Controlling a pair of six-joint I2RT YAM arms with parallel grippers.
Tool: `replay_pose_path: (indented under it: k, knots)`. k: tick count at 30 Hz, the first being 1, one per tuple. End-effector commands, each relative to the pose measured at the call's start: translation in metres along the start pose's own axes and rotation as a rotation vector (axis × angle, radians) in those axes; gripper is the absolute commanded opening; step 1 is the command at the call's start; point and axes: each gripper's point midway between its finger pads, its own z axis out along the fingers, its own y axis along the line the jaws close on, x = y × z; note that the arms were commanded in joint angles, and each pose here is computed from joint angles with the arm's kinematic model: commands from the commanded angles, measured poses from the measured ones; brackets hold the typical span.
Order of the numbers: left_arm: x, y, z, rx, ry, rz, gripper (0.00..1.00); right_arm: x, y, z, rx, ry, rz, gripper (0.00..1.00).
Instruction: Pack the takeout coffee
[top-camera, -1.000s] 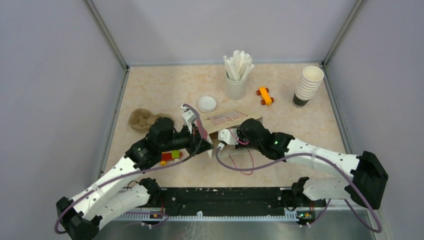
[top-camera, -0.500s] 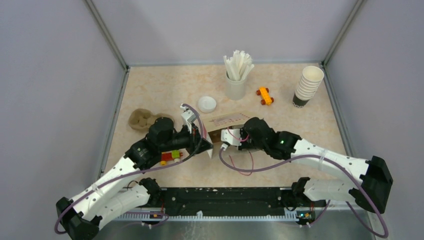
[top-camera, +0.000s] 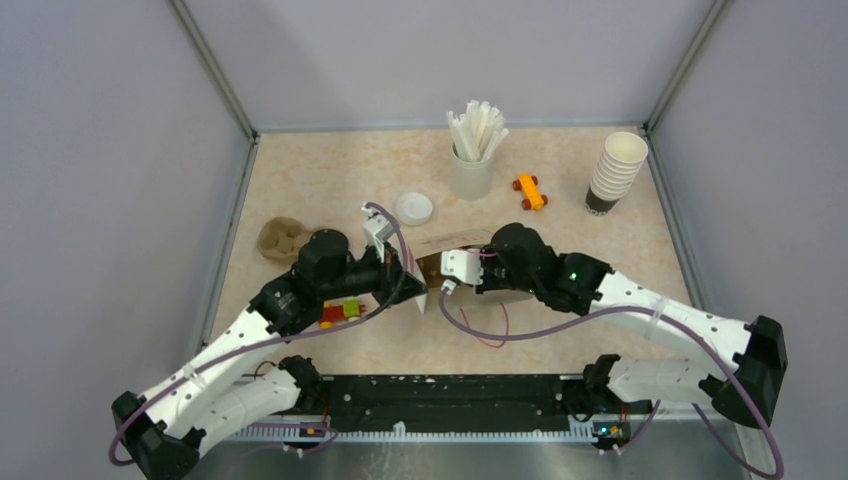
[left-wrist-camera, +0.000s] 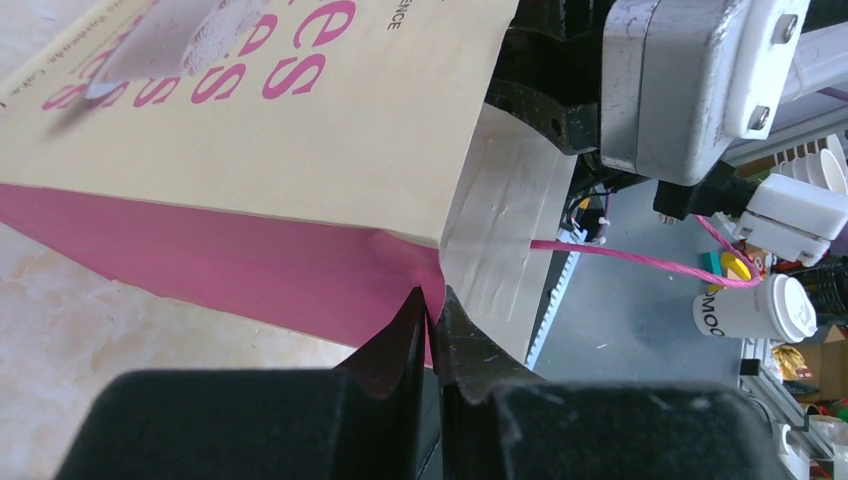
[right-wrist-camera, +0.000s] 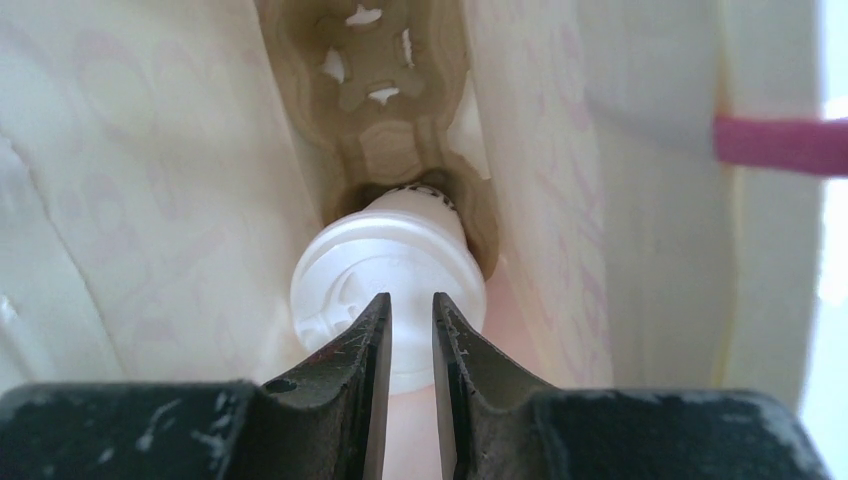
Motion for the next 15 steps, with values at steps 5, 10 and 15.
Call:
replay_pose_path:
  k: [5,10,15]
  knots:
    - [-0.032,-0.015,0.0,0.021,-0.058,0.006,0.12,-0.026,-0.017,-0.019,0.008,-0.078,0.06,0.21]
    - [-0.038,-0.02,0.0,0.03,-0.073,-0.037,0.13,-0.035,-0.024,-0.026,0.001,-0.091,0.086,0.21]
    - [-0.042,-0.025,-0.001,0.036,-0.074,-0.092,0.13,-0.043,-0.026,-0.031,-0.029,-0.086,0.115,0.22]
